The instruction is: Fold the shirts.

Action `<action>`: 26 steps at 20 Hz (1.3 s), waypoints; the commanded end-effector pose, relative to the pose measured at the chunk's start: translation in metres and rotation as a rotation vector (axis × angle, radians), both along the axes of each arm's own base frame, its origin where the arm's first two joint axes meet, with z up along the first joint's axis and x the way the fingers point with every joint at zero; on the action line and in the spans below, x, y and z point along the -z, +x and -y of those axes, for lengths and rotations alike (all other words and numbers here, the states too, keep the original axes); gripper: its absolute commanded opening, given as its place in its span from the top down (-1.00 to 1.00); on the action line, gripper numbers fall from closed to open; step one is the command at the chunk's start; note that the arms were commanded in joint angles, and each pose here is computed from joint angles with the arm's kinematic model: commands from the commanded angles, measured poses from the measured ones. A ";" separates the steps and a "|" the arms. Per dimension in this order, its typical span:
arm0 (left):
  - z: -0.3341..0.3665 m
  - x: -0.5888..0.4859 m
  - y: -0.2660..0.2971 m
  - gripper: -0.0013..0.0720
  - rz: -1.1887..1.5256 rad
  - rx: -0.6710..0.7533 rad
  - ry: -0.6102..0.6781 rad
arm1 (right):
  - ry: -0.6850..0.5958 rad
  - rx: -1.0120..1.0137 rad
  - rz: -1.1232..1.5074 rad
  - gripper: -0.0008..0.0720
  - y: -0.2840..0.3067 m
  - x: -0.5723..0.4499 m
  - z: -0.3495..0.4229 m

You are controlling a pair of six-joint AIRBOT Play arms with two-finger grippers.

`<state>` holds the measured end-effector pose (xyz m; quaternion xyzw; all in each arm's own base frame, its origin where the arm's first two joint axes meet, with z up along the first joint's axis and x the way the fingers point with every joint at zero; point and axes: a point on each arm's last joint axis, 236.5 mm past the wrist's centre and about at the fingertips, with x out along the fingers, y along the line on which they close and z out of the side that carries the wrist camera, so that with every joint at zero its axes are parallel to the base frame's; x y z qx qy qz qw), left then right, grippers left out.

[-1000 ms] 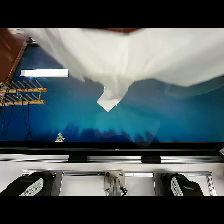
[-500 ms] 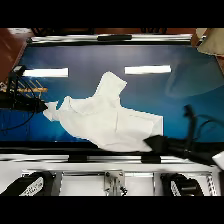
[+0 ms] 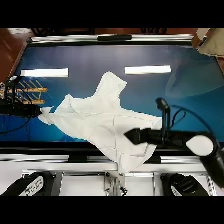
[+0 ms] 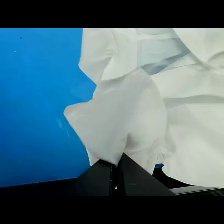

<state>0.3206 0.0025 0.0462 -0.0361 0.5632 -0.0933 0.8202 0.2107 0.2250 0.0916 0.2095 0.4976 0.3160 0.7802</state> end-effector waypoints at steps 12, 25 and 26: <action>0.016 -0.010 -0.005 0.85 0.011 0.005 -0.073 | -0.168 -0.161 -0.302 -0.53 0.228 0.152 -0.033; 0.030 -0.018 0.002 0.85 0.047 0.015 -0.134 | -0.338 -0.299 -0.125 0.16 0.221 0.176 -0.079; 0.034 -0.020 0.003 0.85 0.055 0.026 -0.151 | -0.304 -0.319 -0.115 0.79 0.219 0.171 -0.086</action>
